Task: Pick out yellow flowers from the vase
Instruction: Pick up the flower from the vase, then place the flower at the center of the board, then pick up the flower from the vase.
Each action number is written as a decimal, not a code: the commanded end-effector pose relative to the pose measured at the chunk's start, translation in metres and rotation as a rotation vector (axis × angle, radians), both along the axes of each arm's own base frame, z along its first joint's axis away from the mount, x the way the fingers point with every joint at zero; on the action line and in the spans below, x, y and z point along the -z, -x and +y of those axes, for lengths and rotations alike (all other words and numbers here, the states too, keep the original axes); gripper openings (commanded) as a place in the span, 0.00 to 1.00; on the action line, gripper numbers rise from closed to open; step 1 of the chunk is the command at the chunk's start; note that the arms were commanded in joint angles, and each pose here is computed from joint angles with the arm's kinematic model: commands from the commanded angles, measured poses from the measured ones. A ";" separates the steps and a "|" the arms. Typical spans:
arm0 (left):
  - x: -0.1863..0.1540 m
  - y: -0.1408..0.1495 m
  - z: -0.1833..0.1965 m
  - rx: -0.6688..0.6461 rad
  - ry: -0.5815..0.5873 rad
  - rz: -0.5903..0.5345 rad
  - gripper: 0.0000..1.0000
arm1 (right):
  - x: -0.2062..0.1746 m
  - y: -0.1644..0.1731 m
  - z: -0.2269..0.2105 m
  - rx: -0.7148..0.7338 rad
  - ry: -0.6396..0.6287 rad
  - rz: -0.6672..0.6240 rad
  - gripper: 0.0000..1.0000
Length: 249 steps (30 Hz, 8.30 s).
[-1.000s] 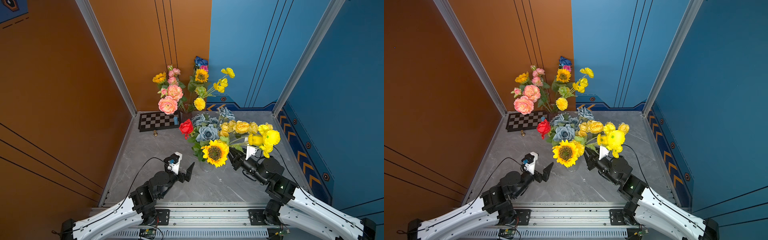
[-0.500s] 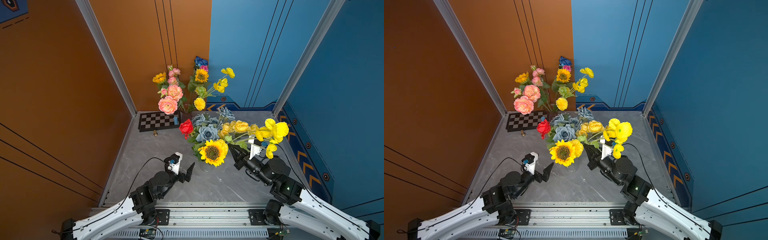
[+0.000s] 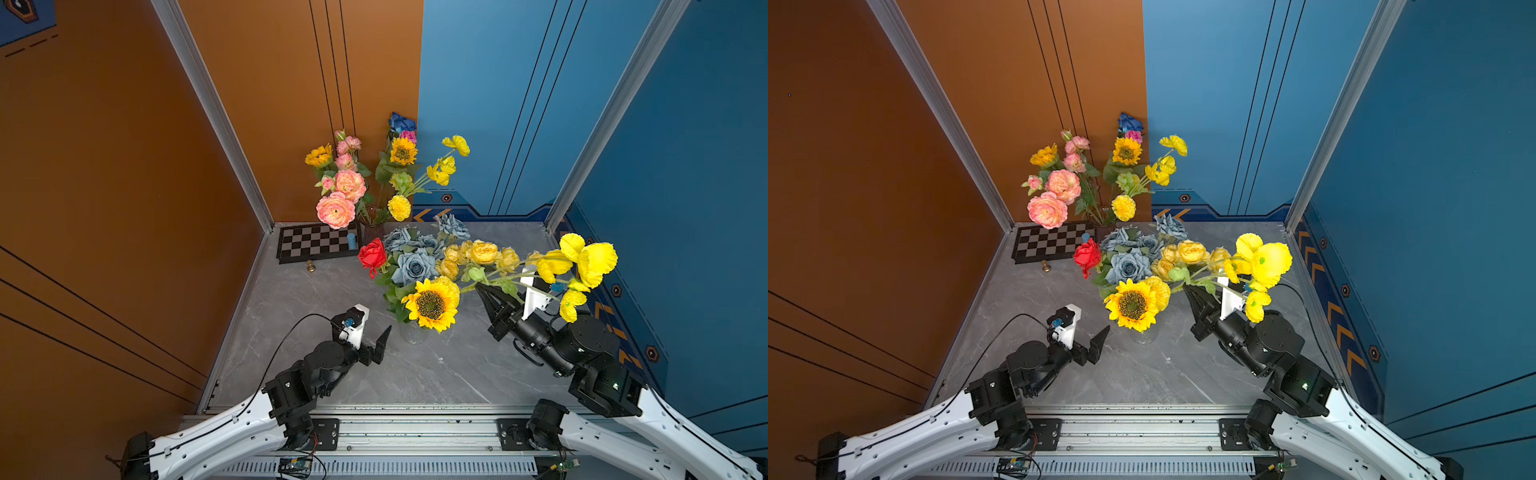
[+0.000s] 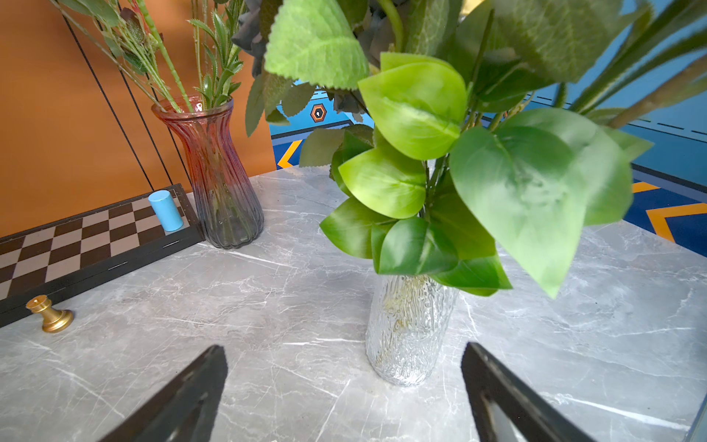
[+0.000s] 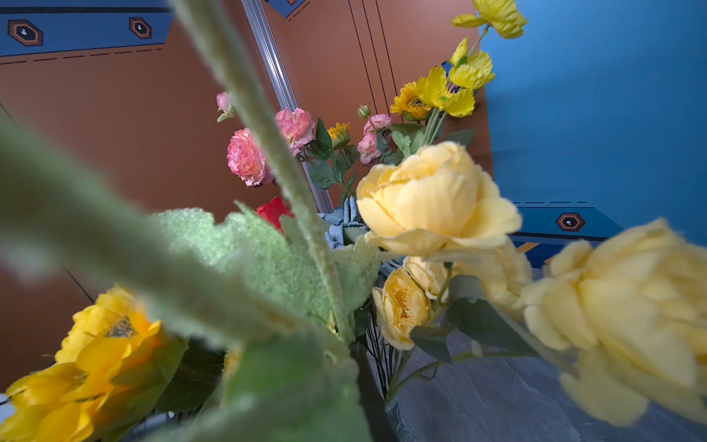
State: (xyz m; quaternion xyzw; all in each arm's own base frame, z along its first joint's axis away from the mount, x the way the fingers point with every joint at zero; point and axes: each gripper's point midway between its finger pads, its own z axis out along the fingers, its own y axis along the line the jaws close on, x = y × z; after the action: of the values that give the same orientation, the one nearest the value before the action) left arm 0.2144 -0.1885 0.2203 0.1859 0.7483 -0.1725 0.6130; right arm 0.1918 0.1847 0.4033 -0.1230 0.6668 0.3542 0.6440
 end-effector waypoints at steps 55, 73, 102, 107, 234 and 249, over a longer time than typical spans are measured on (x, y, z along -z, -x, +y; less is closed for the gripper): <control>-0.040 0.006 -0.001 0.039 0.021 -0.104 0.98 | -0.047 0.023 -0.189 0.655 0.133 0.142 0.00; -0.039 0.008 0.000 0.041 0.021 -0.111 0.98 | -0.106 0.024 -0.156 0.943 0.356 -0.038 0.00; -0.043 0.012 0.000 0.048 0.003 -0.135 0.98 | -0.076 -0.154 -0.196 1.120 0.420 0.355 0.00; -0.042 0.013 -0.001 0.049 -0.004 -0.137 0.98 | -0.031 -0.185 -0.214 1.051 0.349 0.510 0.00; -0.058 0.024 0.002 0.074 0.029 -0.151 0.98 | 0.152 -0.076 -0.001 -0.136 -0.266 0.402 0.72; -0.057 0.023 -0.001 0.078 0.019 -0.144 0.98 | 0.117 -0.080 0.024 -0.175 -0.294 0.282 0.63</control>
State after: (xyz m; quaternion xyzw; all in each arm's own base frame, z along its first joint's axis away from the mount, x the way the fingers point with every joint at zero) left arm 0.1954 -0.1856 0.2693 0.2176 0.6969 -0.1746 0.6607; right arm 0.2656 0.2064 0.2600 -0.0231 0.7069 0.5137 0.4856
